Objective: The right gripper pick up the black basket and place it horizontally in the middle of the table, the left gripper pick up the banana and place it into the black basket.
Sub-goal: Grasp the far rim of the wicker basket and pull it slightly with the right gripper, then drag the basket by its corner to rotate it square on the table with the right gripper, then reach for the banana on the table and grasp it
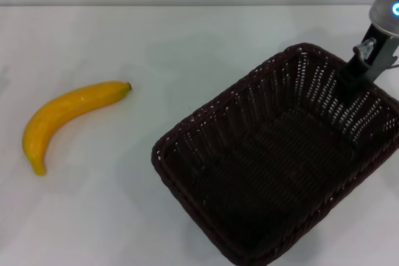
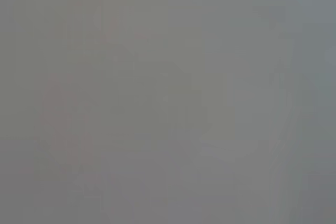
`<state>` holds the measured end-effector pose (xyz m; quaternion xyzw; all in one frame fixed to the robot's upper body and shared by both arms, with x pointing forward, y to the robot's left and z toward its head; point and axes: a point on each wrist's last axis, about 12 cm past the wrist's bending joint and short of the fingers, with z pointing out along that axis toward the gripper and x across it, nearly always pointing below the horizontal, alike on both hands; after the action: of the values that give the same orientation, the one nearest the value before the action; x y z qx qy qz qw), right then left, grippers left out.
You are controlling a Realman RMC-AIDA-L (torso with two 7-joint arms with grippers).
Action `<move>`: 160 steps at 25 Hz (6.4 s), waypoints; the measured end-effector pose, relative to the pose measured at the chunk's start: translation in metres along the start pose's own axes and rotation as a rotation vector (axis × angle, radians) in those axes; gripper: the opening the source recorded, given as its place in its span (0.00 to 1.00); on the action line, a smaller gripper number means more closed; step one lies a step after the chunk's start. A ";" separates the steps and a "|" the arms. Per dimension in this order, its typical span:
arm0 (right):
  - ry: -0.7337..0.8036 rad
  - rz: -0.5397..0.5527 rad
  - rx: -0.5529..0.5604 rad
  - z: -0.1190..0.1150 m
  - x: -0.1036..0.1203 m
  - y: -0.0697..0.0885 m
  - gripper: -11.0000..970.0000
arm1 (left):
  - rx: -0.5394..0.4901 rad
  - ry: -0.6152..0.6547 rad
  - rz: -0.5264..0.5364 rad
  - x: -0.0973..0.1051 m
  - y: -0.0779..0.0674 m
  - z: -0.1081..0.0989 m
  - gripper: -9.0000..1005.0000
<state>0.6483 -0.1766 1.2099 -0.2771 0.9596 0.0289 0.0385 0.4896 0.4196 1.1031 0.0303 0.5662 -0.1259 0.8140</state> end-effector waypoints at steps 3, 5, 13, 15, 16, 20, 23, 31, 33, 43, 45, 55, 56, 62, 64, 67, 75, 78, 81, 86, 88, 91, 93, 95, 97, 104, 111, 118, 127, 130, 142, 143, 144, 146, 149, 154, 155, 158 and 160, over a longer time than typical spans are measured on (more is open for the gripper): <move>-0.018 0.029 0.015 -0.005 0.003 -0.003 0.20 | 0.001 -0.001 0.019 -0.003 0.002 -0.001 0.86; -0.033 0.066 0.037 -0.010 0.005 -0.006 0.18 | -0.001 -0.001 0.040 -0.004 0.003 -0.002 0.86; -0.111 0.318 -0.035 -0.026 0.019 -0.017 0.17 | -0.042 -0.043 0.178 -0.004 -0.001 -0.008 0.86; -0.123 0.393 -0.090 -0.024 0.027 -0.019 0.16 | -0.051 -0.043 0.181 -0.005 0.002 -0.004 0.86; -0.129 0.432 -0.120 -0.023 0.032 -0.020 0.16 | -0.057 -0.041 0.176 -0.006 0.004 -0.002 0.86; -0.194 0.565 -0.233 -0.023 0.048 -0.020 0.15 | -0.088 -0.044 0.167 -0.008 0.010 0.003 0.86; -0.208 0.624 -0.240 -0.022 0.057 -0.017 0.15 | -0.101 -0.050 0.183 -0.009 0.012 0.004 0.86; -0.185 0.623 -0.238 -0.007 0.059 0.002 0.16 | -0.107 -0.036 0.215 -0.009 0.016 0.011 0.86; -0.174 0.595 -0.230 -0.005 0.057 0.008 0.16 | -0.111 -0.032 0.218 -0.010 0.017 0.011 0.86; -0.186 0.526 -0.244 -0.002 0.047 0.015 0.17 | -0.120 -0.023 0.222 -0.010 0.020 0.008 0.86; -0.178 0.516 -0.236 -0.002 0.047 0.015 0.17 | -0.124 -0.020 0.221 -0.010 0.020 0.007 0.86; -0.111 0.437 -0.014 0.004 0.046 0.030 0.20 | -0.137 -0.013 0.206 -0.006 0.018 0.005 0.86; -0.124 0.430 0.008 0.003 0.045 0.034 0.20 | -0.137 -0.013 0.203 -0.006 0.017 0.004 0.86; -0.169 0.373 0.097 -0.007 0.042 0.054 0.20 | -0.140 -0.012 0.193 -0.003 0.014 0.003 0.86; -0.177 0.365 0.100 -0.010 0.042 0.057 0.20 | -0.137 -0.014 0.190 -0.002 0.012 0.002 0.86; -0.207 0.355 0.108 -0.014 0.045 0.055 0.20 | -0.137 -0.015 0.189 -0.002 0.012 0.001 0.86; -0.183 0.327 0.103 -0.010 0.058 0.041 0.18 | -0.139 -0.015 0.191 -0.002 0.011 -0.001 0.86; -0.184 0.351 0.063 -0.010 0.060 0.038 0.18 | -0.144 -0.021 0.190 -0.003 0.012 -0.001 0.86; -0.205 0.403 -0.044 -0.017 0.060 0.036 0.20 | -0.145 -0.024 0.191 -0.003 0.012 -0.001 0.86; -0.198 0.433 -0.099 -0.024 0.058 0.039 0.27 | -0.144 -0.025 0.193 -0.004 0.012 -0.001 0.86; -0.177 0.432 -0.098 -0.025 0.058 0.041 0.30 | -0.145 -0.025 0.193 -0.004 0.013 -0.001 0.86; -0.167 0.434 -0.087 -0.027 0.060 0.042 0.34 | -0.150 -0.022 0.193 -0.004 0.013 -0.001 0.86; -0.160 0.444 -0.074 -0.028 0.062 0.039 0.55 | -0.152 -0.020 0.193 -0.004 0.014 -0.001 0.86; -0.157 0.453 -0.059 -0.028 0.063 0.036 0.62 | -0.152 -0.020 0.193 -0.004 0.014 -0.001 0.86; -0.168 0.464 -0.017 -0.033 0.065 0.031 0.69 | -0.153 -0.019 0.193 -0.004 0.014 -0.002 0.86; -0.335 0.458 0.134 -0.061 0.080 0.019 0.75 | -0.149 0.034 0.155 -0.001 0.018 -0.005 0.86; -0.703 0.350 0.277 -0.063 0.103 -0.007 0.75 | 0.014 0.274 -0.014 -0.019 0.039 0.006 0.86; -1.063 0.168 0.419 -0.037 0.117 -0.024 0.75 | 0.125 0.568 -0.143 -0.050 0.046 0.027 0.86; -1.341 0.079 0.498 0.018 0.122 -0.031 0.75 | 0.218 0.950 -0.092 -0.070 0.035 0.079 0.86; -1.352 0.080 0.510 0.031 0.125 -0.035 0.75 | 0.245 1.019 -0.059 -0.068 0.030 0.097 0.86; -1.360 0.110 0.548 0.058 0.141 -0.050 0.75 | 0.517 1.195 -0.032 -0.002 -0.029 0.116 0.86; -1.361 0.113 0.550 0.058 0.142 -0.051 0.75 | 0.520 1.209 -0.042 0.002 -0.030 0.113 0.86; -1.361 0.118 0.552 0.059 0.143 -0.052 0.75 | 0.519 1.222 -0.051 0.004 -0.031 0.111 0.86; -1.358 0.122 0.554 0.059 0.144 -0.053 0.75 | 0.505 1.247 -0.071 0.007 -0.030 0.105 0.86; -1.357 0.126 0.554 0.058 0.145 -0.052 0.75 | 0.481 1.278 -0.105 0.009 -0.027 0.095 0.86; -1.358 0.125 0.550 0.057 0.145 -0.051 0.75 | 0.451 1.321 -0.131 0.012 -0.023 0.082 0.86; -1.357 0.125 0.550 0.057 0.145 -0.051 0.75 | 0.450 1.323 -0.132 0.012 -0.022 0.080 0.86; -1.346 0.125 0.546 0.058 0.144 -0.051 0.75 | 0.452 1.334 -0.125 0.014 -0.022 0.079 0.86; -1.338 0.126 0.544 0.057 0.143 -0.051 0.75 | 0.458 1.349 -0.110 0.015 -0.023 0.079 0.86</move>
<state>0.5586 -0.2911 1.1383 -0.1248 0.7181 -0.0451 0.6832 0.5616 0.3793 1.1193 0.2433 0.9064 -0.2363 0.2520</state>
